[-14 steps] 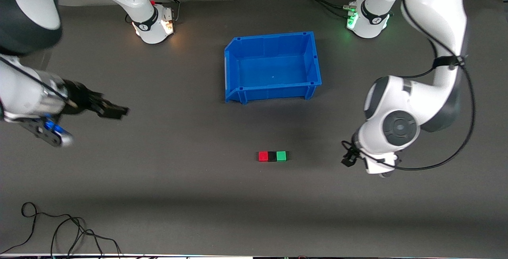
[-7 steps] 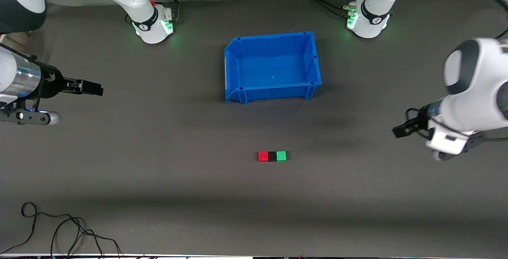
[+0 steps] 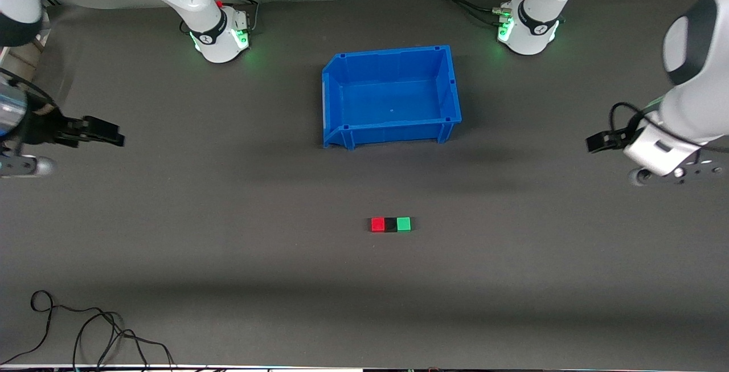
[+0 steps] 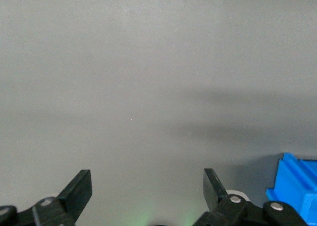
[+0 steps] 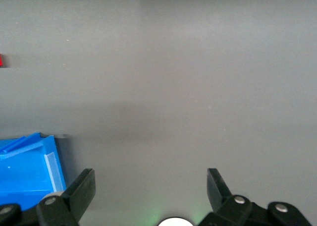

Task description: Attach green and red cubes to black cube

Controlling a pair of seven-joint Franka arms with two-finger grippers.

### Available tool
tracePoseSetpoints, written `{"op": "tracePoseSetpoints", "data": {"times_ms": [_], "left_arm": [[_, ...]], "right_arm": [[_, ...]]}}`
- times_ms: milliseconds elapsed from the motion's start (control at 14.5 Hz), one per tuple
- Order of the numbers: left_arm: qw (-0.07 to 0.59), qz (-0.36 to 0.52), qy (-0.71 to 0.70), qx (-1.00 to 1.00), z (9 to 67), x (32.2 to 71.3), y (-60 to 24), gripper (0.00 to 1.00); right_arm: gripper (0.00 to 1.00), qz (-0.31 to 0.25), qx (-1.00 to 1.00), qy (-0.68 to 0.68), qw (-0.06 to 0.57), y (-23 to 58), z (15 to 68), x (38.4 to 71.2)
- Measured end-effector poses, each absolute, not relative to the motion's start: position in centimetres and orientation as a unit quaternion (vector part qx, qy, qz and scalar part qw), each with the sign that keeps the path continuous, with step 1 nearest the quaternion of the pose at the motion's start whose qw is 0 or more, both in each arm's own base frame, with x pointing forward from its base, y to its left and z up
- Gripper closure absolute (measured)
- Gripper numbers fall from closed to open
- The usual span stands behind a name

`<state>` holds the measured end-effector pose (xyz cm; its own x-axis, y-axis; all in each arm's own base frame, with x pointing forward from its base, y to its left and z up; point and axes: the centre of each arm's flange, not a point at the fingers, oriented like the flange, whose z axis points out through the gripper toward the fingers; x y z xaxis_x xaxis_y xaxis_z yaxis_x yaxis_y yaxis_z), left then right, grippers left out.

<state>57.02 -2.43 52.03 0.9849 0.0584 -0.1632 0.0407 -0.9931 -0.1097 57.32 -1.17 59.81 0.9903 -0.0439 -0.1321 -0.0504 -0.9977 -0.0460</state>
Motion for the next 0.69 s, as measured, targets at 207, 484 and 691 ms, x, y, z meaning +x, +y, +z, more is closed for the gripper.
{"op": "tracePoseSetpoints", "data": {"times_ms": [207, 484, 691], "left_arm": [[0.027, 0.062, -0.003, -0.998, 53.9, 56.6, -1.9, 0.0], [-0.002, 0.038, 0.022, -0.999, 56.3, 56.3, -2.6, 0.0], [-0.014, 0.037, 0.019, -0.999, 57.7, 57.1, -2.4, 0.0]], "right_arm": [[0.0, 0.053, -0.998, 0.014, 0.003, -1.4, 60.4, 56.6], [0.0, 0.039, -0.999, 0.015, -0.02, 1.6, 60.4, 56.9], [0.0, 0.032, -0.999, 0.022, -0.02, 1.7, 60.2, 57.1]]}}
